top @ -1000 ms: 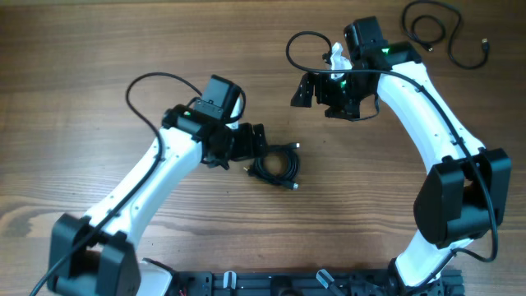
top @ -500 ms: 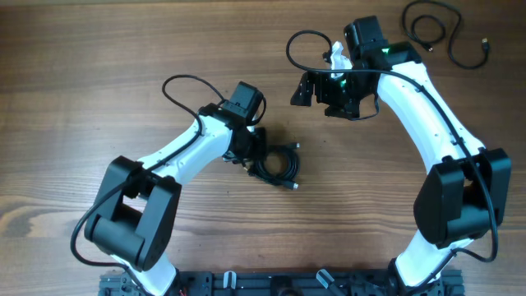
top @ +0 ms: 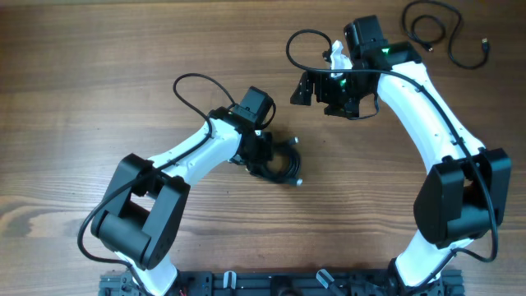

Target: Untangle cables

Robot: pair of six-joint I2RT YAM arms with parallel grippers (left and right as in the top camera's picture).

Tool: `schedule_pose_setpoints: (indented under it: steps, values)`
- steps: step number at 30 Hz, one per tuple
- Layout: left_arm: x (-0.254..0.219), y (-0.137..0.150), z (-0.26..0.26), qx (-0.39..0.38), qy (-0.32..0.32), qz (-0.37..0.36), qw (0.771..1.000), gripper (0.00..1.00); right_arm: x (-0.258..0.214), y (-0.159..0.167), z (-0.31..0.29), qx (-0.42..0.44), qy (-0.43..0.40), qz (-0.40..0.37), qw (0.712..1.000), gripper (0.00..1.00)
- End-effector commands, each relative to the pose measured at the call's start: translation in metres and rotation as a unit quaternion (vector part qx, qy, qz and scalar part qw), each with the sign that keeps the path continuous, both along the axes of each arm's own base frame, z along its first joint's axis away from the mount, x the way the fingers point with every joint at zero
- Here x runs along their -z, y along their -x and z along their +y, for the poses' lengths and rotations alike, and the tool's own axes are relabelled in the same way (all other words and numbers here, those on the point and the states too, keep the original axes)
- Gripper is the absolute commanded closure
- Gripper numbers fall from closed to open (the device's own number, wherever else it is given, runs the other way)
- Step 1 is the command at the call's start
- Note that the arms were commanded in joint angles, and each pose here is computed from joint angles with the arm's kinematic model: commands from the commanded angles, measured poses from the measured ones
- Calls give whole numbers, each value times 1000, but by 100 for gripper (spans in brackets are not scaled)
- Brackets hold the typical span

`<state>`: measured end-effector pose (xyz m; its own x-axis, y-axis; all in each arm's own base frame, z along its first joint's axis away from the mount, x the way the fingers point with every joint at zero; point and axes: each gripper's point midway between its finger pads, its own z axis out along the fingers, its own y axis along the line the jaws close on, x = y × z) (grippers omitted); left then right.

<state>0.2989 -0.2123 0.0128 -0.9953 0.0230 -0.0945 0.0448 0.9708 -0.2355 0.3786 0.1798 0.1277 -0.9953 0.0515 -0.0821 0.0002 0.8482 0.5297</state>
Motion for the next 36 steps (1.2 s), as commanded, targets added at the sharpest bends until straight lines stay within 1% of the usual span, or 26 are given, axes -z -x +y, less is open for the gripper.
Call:
schedule_pose_setpoints:
  steps: [1, 3, 6, 7, 8, 10, 14, 16, 18, 19, 20, 21, 22, 23, 24, 25, 26, 27, 29, 32, 36]
  values:
    - [10, 1, 6, 3, -20, 2, 1000, 96, 4, 0, -2, 3, 8, 1, 1000, 0]
    - [8, -1, 4, 3, -17, -3, 1000, 96, 4, 0, -2, 3, 8, 1, 1000, 0]
    - [-13, -1, -5, 8, 17, -14, 1000, 96, 4, 0, -2, 3, 8, 1, 1000, 0]
    - [-32, 0, -13, 13, 47, -24, 999, 96, 4, 0, -2, 3, 9, 1, 1000, 0]
    - [-43, 1, -16, 15, 62, -32, 997, 96, 4, 0, -2, 3, 9, 1, 1000, 0]
    - [-83, 5, -18, 20, 92, -65, 993, 96, 4, 0, -2, 3, 9, 1, 1000, 0]
    - [-126, 9, -15, 22, 119, -112, 986, 96, 4, 0, -2, 2, 8, 1, 1000, 0]
    - [-141, 11, -14, 22, 130, -129, 983, 96, 4, 0, -2, 2, 9, 1, 1000, 0]
    - [-144, 9, -12, 19, 128, -138, 982, 96, 4, 0, -2, 3, 8, 1, 1000, 0]
    - [-142, 7, -9, 14, 117, -141, 983, 94, 4, 0, -2, 2, 8, 1, 1000, 0]
    - [-136, 7, -4, 8, 103, -135, 986, 78, 4, 0, -2, 3, 8, 1, 1000, 0]
    - [-127, 11, -2, 6, 91, -118, 989, 73, 4, 0, -2, 2, 8, 1, 1000, 0]
    - [-119, 14, 1, 6, 81, -101, 992, 71, 4, 0, -2, 3, 8, 1, 1000, 1]
    - [-105, 16, 8, -7, 56, -81, 995, 66, 4, 0, -2, 2, 8, 1, 1000, 0]
    - [-91, 15, 21, -51, 18, -65, 996, 62, 4, 0, -1, 2, 8, 1, 1000, 0]
    - [-84, 14, 29, -78, -1, -54, 995, 56, 4, 0, -2, 2, 8, 1, 1000, 0]
    - [-72, 16, 36, -100, -14, -31, 994, 46, 4, 0, -2, 2, 9, 1, 1000, 0]
    - [-63, 17, 41, -117, -24, -12, 993, 42, 4, 0, -2, 2, 9, 1, 1000, 0]
    - [-46, 18, 52, -130, -43, 16, 991, 39, 4, 0, -2, 0, 9, 0, 1000, 0]
    - [-25, 17, 62, -151, -58, 45, 986, 39, 4, 0, -2, -9, 10, -6, 1000, 0]
    - [-4, 17, 59, -151, -60, 63, 985, 49, 4, -1, -1, -9, 9, -9, 1000, 0]
